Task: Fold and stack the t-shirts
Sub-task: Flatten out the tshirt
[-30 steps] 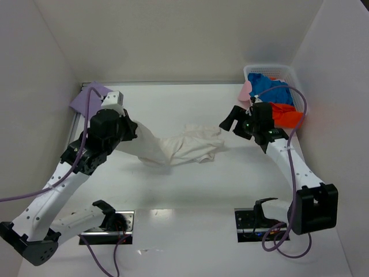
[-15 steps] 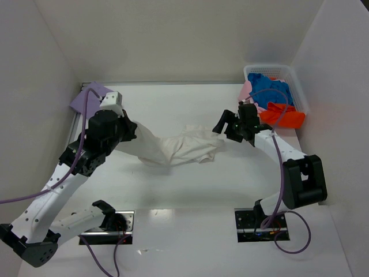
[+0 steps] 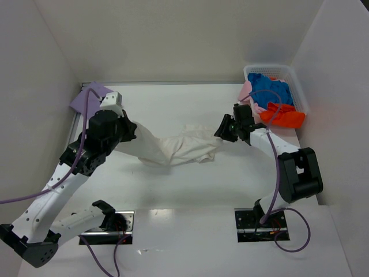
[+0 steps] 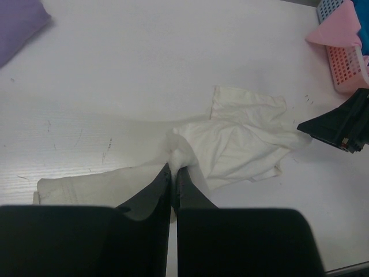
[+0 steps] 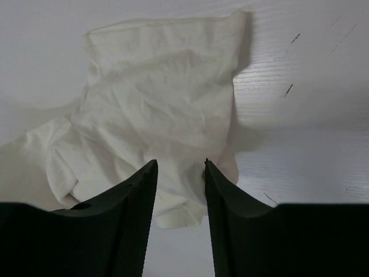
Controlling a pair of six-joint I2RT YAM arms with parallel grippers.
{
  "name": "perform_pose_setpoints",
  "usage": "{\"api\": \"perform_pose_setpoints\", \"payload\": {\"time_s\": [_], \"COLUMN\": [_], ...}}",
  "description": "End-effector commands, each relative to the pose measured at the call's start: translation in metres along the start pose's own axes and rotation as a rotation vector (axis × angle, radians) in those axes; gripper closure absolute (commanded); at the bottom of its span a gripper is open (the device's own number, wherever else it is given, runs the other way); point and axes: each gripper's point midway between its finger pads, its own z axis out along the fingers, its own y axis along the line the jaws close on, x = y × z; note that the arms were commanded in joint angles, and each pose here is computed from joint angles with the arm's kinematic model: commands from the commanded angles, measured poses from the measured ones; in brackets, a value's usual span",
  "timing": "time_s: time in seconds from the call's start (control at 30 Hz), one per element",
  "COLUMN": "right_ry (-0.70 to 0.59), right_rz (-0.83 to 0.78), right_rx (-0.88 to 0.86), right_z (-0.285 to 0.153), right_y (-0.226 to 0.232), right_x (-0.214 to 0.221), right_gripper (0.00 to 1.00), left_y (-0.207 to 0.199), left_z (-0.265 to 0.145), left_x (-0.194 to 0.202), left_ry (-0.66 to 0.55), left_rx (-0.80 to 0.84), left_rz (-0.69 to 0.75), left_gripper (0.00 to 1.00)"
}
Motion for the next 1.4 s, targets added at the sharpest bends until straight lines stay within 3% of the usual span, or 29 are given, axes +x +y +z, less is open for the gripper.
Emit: {"api": "perform_pose_setpoints", "payload": {"time_s": [0.0,0.07,0.1,0.2,0.47,0.57,0.73,0.9,1.03,1.23,1.37], "right_ry": [-0.065,-0.060,-0.048,-0.026,-0.097,-0.089,-0.082,-0.082,-0.091,-0.268,-0.449], "right_rz": [-0.021,-0.021,-0.020,-0.016,-0.038,-0.036,-0.035,-0.044,-0.046,-0.098,-0.117], "right_rx": [-0.026,-0.033,-0.036,-0.032,-0.057,-0.052,-0.047,-0.047,-0.053,-0.095,-0.151], "right_z": [0.004,0.004,0.006,0.011,-0.007,-0.009,-0.008,-0.008,-0.012,-0.070,-0.140], "right_y": [0.013,0.014,0.014,0.011,0.027,0.027,0.024,0.024,0.030,0.078,0.118], "right_x": [-0.022,-0.021,-0.018,-0.013,-0.036,-0.036,-0.033,-0.033,-0.040,-0.113,-0.178], "right_gripper": [0.58,0.71,0.82,0.99,0.99,0.99,0.99,0.99,0.99,0.99,0.99], "left_y": [-0.004,-0.004,-0.006,-0.002,-0.001,-0.001,0.004,0.006,0.011,0.009,0.018], "left_z": [-0.001,-0.001,-0.001,0.001,0.001,0.004,0.016,0.019,0.012,-0.017,-0.041], "left_x": [-0.011,-0.011,-0.011,-0.008,-0.001,0.005,0.018,0.024,0.008,-0.051,-0.093], "left_ry": [-0.044,-0.044,-0.040,-0.035,-0.016,-0.003,0.042,0.059,0.007,-0.129,-0.247], "left_rx": [0.028,0.028,0.036,0.024,0.036,0.043,0.021,0.012,-0.017,-0.043,-0.104], "left_rz": [-0.029,-0.029,-0.029,-0.030,-0.021,-0.009,-0.001,-0.005,-0.028,-0.037,-0.063], "left_gripper": [0.93,0.93,0.93,0.93,0.71,0.70,0.99,1.00,1.00,1.00,1.00]}}
